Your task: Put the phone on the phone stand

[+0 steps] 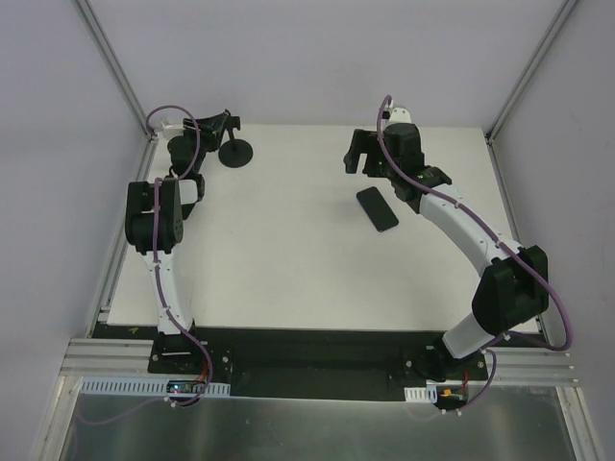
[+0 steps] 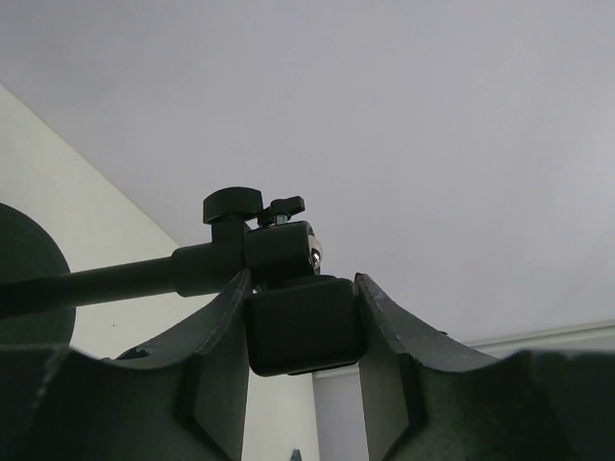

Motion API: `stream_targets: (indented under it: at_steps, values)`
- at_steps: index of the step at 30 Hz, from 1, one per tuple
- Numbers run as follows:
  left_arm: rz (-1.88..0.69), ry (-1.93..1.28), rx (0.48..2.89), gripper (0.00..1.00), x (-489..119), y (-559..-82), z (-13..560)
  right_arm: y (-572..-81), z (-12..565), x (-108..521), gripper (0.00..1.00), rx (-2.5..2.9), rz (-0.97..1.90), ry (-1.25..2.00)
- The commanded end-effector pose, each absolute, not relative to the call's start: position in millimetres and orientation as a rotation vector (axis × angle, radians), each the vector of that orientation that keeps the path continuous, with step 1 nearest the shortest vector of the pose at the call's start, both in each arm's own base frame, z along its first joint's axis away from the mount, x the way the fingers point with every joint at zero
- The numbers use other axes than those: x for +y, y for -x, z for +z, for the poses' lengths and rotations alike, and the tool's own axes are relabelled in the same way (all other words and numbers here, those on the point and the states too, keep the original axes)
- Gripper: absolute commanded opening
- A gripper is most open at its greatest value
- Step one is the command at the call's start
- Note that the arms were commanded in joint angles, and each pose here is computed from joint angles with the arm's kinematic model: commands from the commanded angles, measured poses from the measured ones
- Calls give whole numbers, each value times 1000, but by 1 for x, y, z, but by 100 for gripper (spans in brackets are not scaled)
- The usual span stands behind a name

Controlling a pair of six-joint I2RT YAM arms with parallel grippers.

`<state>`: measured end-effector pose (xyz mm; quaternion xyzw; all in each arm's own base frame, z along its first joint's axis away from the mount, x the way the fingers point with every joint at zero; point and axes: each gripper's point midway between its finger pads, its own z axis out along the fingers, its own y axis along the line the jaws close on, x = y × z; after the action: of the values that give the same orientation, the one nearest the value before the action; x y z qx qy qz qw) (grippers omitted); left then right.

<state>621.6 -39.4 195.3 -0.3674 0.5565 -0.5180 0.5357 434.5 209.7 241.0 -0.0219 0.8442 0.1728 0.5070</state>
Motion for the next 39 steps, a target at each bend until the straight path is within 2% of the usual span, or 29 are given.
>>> stream_targets:
  at_steps: [1,4,6,14,19,24,33,39]
  values:
    - [-1282,794,1273,18,-47,-617,232,-442,257,212,96,1980,446,30]
    - [-1302,776,1274,4,-58,-608,243,-443,255,212,96,1985,444,32]
    - [-1310,754,1271,0,-67,-598,255,-445,252,213,96,1992,445,33]
    - [-1318,829,1268,0,-117,-543,267,-453,240,210,96,2019,435,47]
    - [-1424,792,1268,0,-154,-508,293,-456,230,216,96,2047,455,100]
    - [-1488,724,1315,0,-199,-442,284,-453,227,219,96,2083,454,151]
    - [-1431,672,1377,0,-220,-351,269,-446,235,208,96,2059,419,202]
    - [-1456,720,1373,0,-228,-328,251,-440,239,205,96,2053,413,208]
